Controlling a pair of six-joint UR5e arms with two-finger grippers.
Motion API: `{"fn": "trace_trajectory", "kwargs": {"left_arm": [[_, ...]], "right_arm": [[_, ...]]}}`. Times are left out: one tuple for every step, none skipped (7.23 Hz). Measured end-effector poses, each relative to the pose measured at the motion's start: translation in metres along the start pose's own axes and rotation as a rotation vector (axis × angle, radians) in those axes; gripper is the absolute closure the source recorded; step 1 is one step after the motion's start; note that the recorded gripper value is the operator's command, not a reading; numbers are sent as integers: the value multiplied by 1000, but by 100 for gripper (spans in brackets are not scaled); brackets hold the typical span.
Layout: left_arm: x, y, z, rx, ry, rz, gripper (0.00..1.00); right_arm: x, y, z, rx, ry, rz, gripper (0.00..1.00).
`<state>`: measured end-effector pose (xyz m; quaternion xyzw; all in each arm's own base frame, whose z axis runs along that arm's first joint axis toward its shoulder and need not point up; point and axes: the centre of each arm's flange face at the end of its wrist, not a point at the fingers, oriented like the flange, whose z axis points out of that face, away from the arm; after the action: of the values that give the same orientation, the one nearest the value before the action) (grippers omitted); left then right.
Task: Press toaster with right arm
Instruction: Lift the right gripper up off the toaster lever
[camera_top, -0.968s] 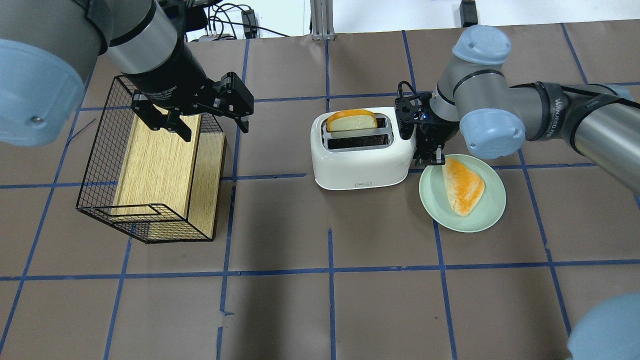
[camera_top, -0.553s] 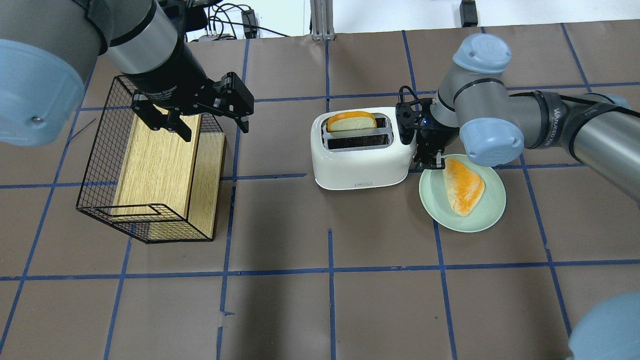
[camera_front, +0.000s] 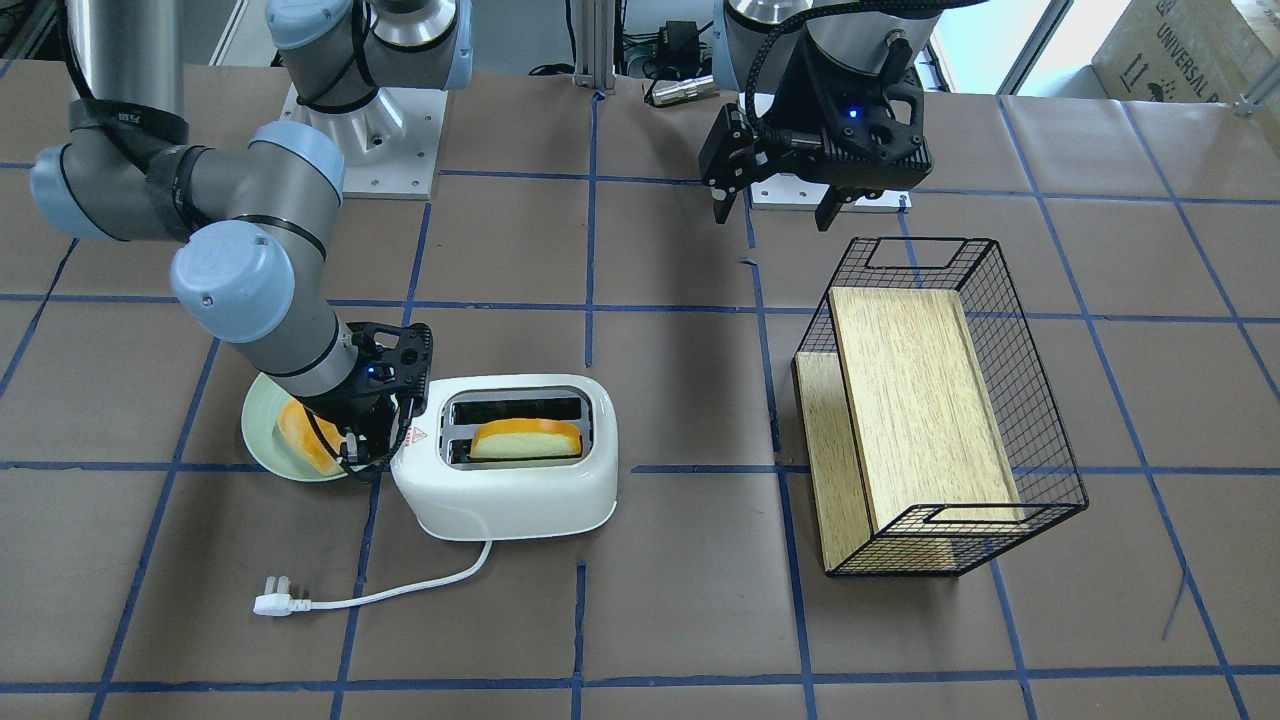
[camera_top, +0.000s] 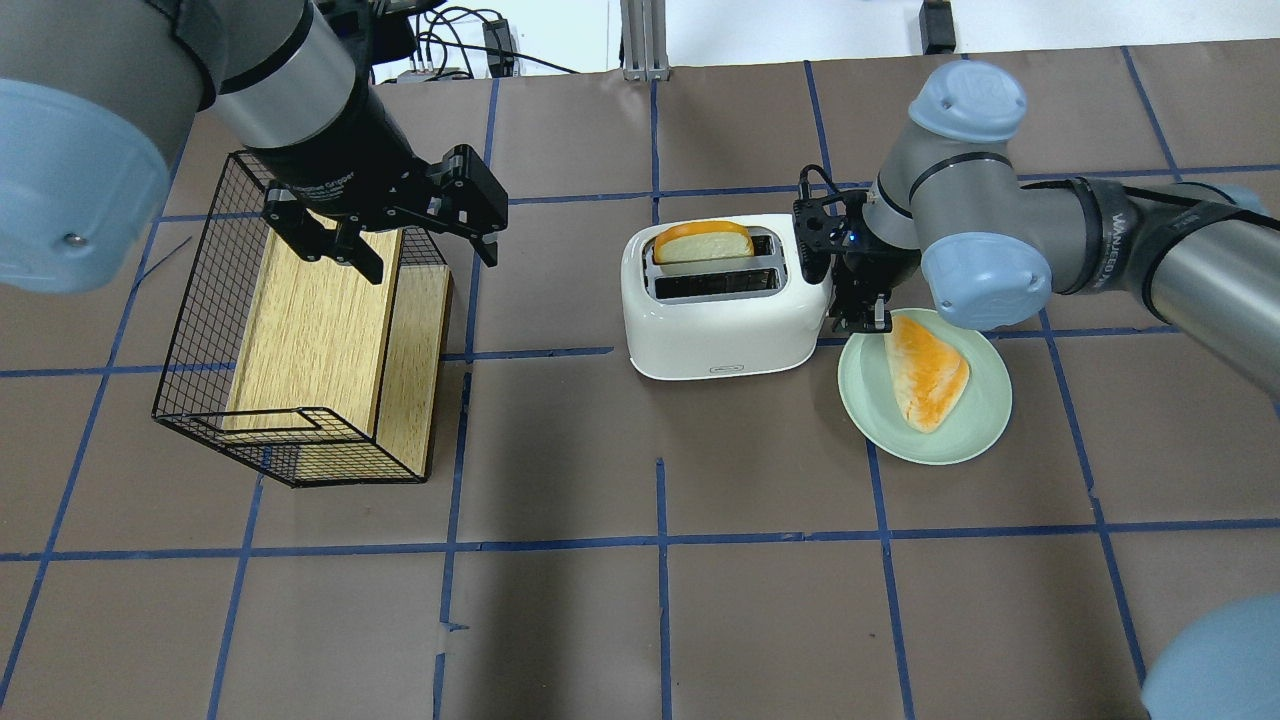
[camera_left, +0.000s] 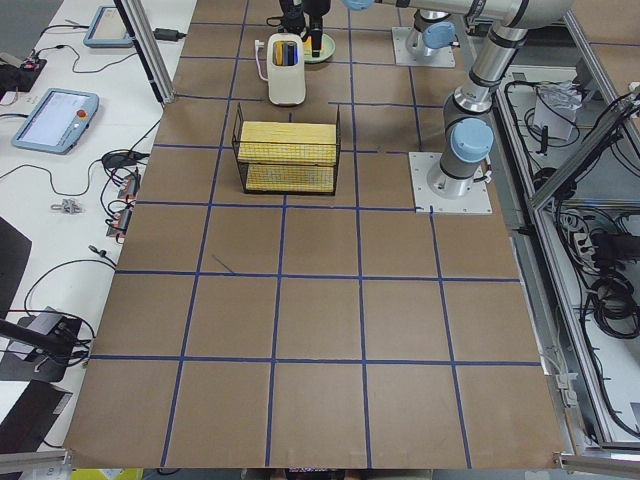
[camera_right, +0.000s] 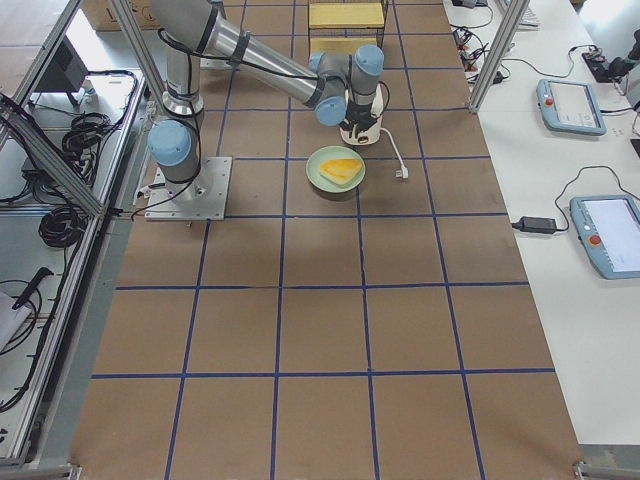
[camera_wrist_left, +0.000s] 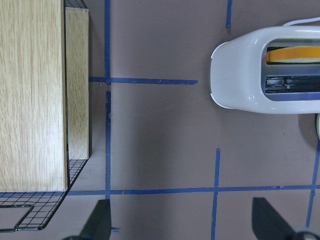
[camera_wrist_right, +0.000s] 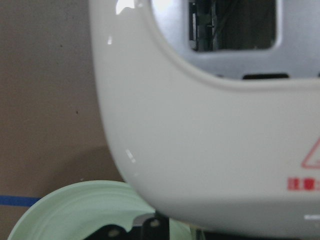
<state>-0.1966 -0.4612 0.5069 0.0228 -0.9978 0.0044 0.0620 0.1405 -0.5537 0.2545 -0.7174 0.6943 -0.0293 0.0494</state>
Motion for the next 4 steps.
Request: {"fn": "trace_trajectory", "kwargs": {"left_arm": [[0,0,0,0,-1,0,0],[0,0,0,0,-1,0,0],[0,0,0,0,0,0,0],[0,0,0,1,0,0,0]], "right_arm": [[0,-1,-14,-6,16,15,52],[-5,-3,-34,-9,30,40,36],[-15,-6,-57,-10,42,71,16],[-28,-9,-80,-10,43,110,0]]}}
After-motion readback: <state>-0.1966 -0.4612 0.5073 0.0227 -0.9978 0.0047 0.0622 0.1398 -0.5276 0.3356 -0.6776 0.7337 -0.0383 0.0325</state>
